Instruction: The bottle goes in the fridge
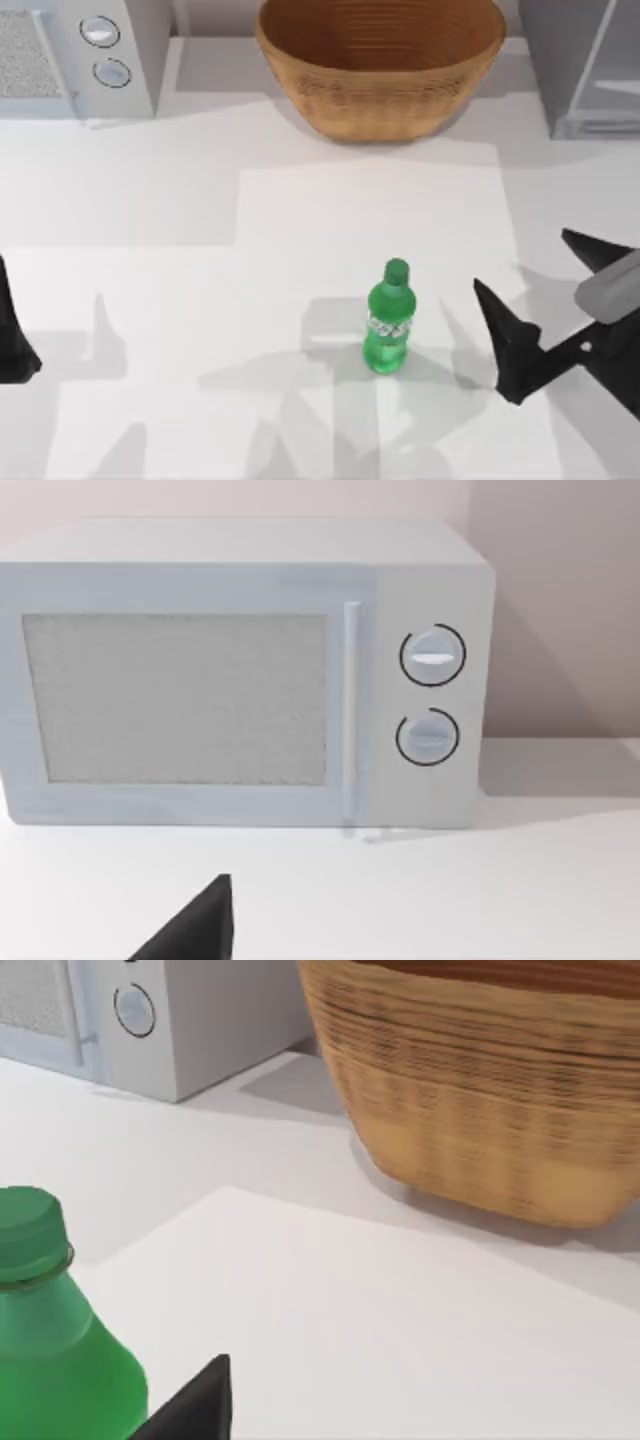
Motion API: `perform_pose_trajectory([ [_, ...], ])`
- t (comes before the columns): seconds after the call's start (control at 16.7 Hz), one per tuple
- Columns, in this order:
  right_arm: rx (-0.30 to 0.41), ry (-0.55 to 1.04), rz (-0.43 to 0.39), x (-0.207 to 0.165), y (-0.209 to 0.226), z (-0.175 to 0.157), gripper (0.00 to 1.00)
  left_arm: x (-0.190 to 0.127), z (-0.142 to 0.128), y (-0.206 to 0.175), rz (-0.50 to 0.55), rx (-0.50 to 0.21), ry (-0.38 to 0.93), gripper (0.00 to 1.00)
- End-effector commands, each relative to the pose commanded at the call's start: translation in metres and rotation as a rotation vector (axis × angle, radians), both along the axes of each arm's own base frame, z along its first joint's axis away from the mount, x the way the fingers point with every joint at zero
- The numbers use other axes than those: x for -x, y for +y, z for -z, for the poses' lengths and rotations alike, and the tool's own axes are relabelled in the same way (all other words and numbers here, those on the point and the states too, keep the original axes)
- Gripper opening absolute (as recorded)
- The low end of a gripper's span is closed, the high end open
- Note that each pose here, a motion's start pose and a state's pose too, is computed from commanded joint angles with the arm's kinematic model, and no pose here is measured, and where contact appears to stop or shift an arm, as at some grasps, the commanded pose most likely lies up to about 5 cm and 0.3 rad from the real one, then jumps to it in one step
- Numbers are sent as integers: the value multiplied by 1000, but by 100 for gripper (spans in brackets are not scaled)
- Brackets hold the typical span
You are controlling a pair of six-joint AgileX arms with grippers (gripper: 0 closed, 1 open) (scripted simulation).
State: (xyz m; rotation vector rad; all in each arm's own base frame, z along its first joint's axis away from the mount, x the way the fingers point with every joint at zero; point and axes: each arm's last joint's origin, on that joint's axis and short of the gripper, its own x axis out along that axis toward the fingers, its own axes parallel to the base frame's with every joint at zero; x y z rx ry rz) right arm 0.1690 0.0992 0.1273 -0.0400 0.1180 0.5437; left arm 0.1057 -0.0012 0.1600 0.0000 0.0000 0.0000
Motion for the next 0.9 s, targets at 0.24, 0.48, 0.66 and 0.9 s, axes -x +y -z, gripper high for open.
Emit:
perform_pose_trajectory([
  [0.24,24,40,-127,4,28,30,100,0,0,0,0,0,0,100],
  [0.48,39,62,-212,12,43,49,100,0,0,0,0,0,0,100],
  [0.66,41,65,-231,14,46,53,100,0,0,0,0,0,0,100],
  [0.9,44,69,-226,14,44,53,100,0,0,0,0,0,0,100],
])
